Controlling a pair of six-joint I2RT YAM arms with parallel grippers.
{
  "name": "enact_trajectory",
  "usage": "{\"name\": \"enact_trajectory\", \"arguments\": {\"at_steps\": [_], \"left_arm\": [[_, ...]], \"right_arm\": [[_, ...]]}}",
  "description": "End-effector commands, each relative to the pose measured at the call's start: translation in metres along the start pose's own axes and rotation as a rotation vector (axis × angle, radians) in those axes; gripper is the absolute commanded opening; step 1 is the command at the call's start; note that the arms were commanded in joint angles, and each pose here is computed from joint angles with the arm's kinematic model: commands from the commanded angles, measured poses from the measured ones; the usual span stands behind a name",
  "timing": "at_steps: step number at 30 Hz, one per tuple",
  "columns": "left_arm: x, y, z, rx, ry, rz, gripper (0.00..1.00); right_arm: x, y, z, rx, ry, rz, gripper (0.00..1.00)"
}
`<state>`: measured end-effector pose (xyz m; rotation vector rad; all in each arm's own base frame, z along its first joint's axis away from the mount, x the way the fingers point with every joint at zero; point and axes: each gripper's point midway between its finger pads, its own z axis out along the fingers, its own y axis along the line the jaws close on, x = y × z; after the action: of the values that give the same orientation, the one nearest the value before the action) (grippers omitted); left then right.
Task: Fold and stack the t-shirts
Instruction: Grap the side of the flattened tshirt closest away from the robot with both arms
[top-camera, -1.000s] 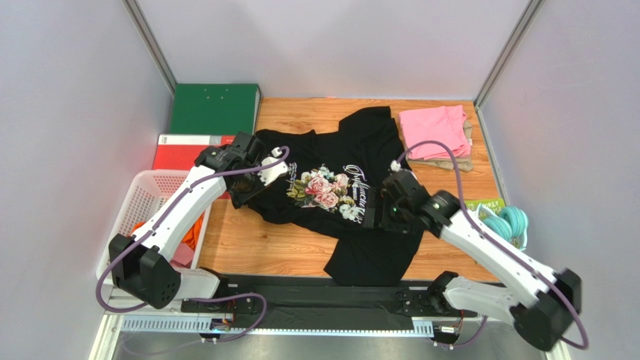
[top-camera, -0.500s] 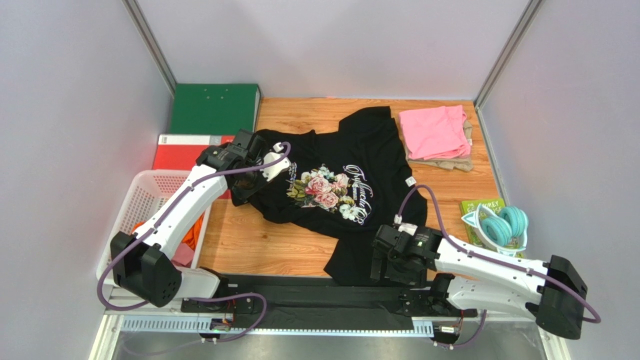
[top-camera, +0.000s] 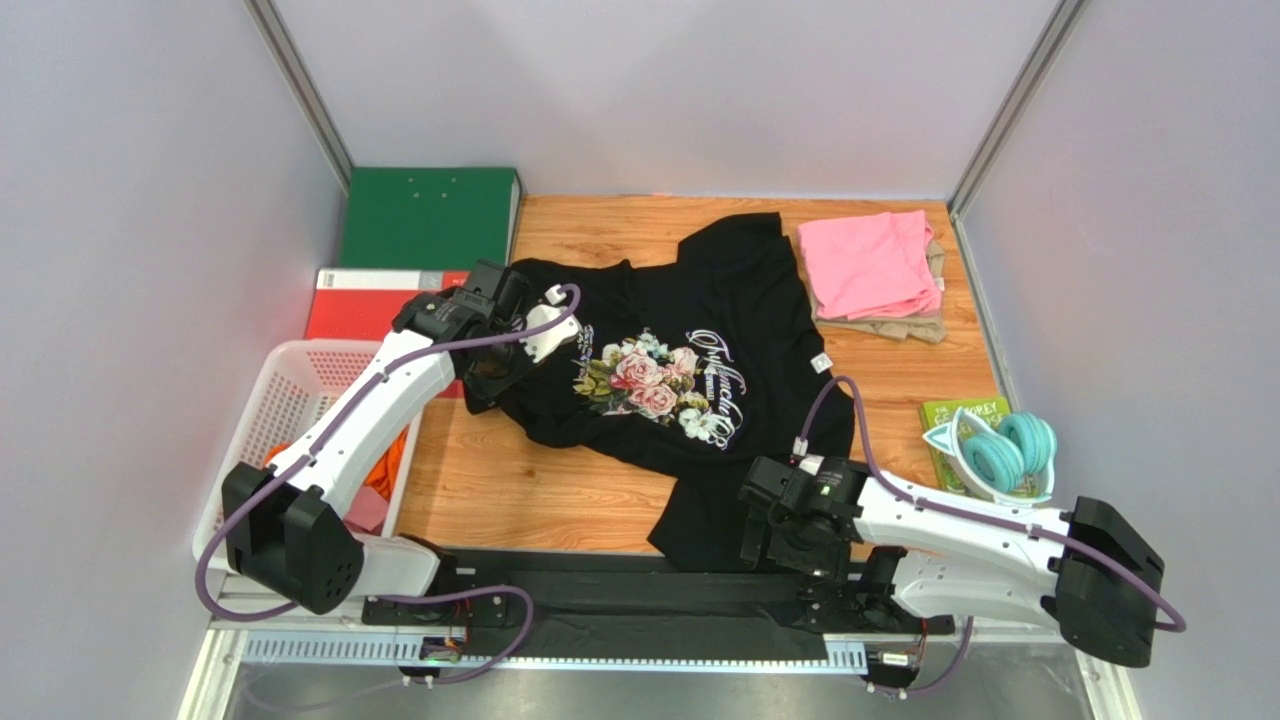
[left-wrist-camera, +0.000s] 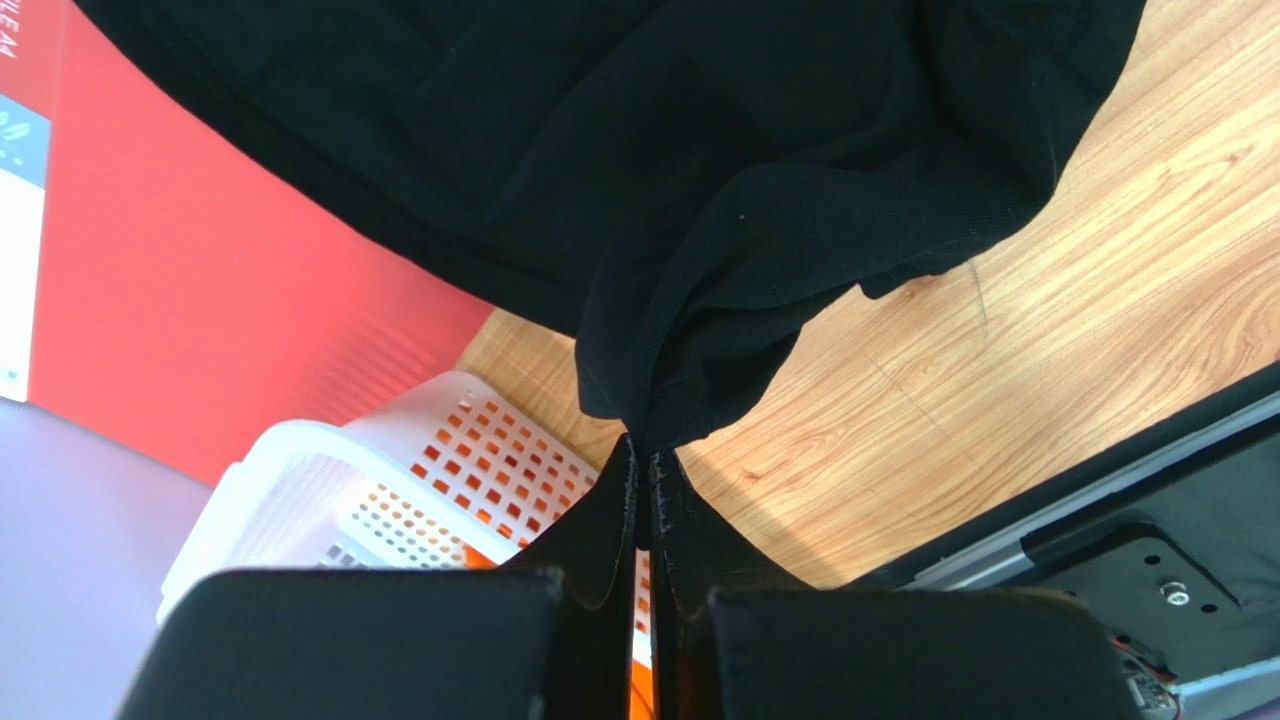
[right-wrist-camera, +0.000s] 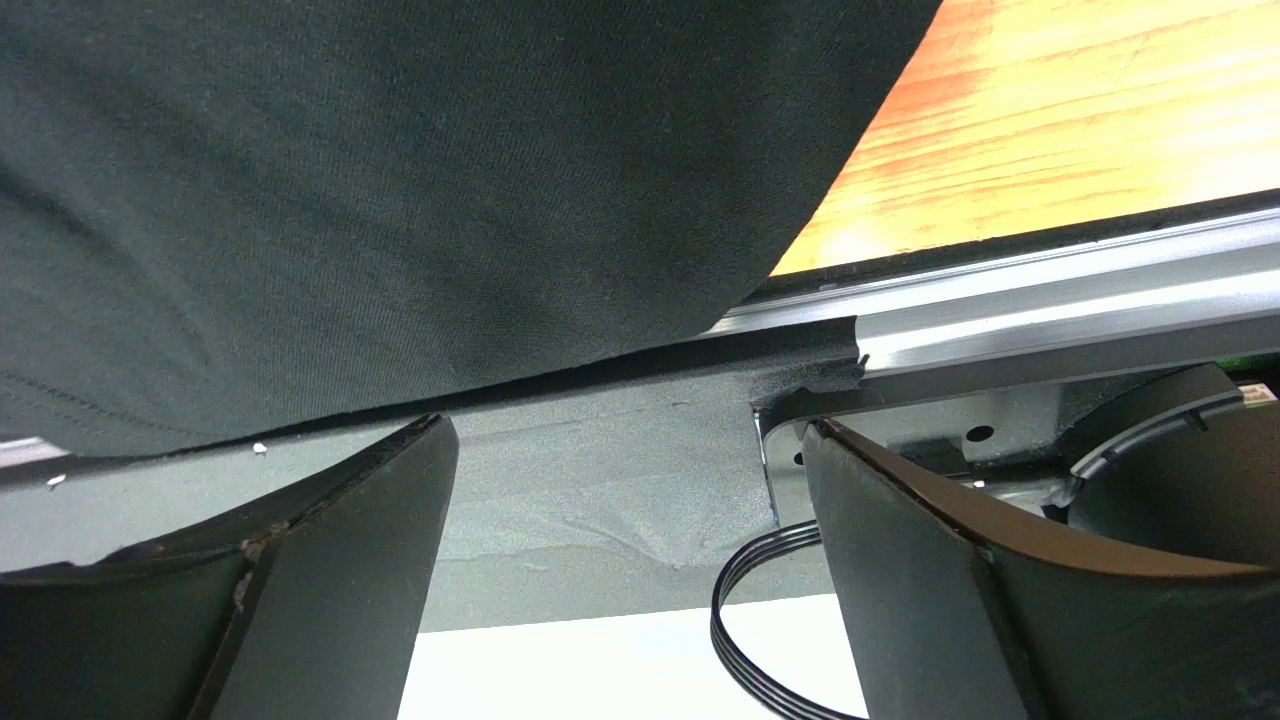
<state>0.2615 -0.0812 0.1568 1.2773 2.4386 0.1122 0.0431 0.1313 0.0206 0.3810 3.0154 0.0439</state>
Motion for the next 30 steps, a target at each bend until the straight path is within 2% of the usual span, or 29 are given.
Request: {"name": "enact_trajectory", "arguments": {"at_steps": [1, 8, 23, 30], "left_arm": [[-0.001, -0.001, -0.002, 0.000, -0.025, -0.010, 0.00], [0.002, -0.003, -0.003, 0.000, -0.027, -0.011, 0.00], [0.006, -0.006, -0.001, -0.001, -0.029, -0.024, 0.00], [0.009, -0.004, -0.005, -0.011, -0.032, -0.022, 0.00]], "right_arm": [[-0.023, 0.020, 0.024, -0.053, -0.121, 0.038, 0.93], [-0.034, 0.015, 0.030, -0.039, -0.147, 0.050, 0.96], [-0.069, 0.029, 0.005, -0.041, -0.201, 0.002, 0.97], [-0.054, 0.026, 0.018, -0.078, -0.148, 0.047, 0.97]]}}
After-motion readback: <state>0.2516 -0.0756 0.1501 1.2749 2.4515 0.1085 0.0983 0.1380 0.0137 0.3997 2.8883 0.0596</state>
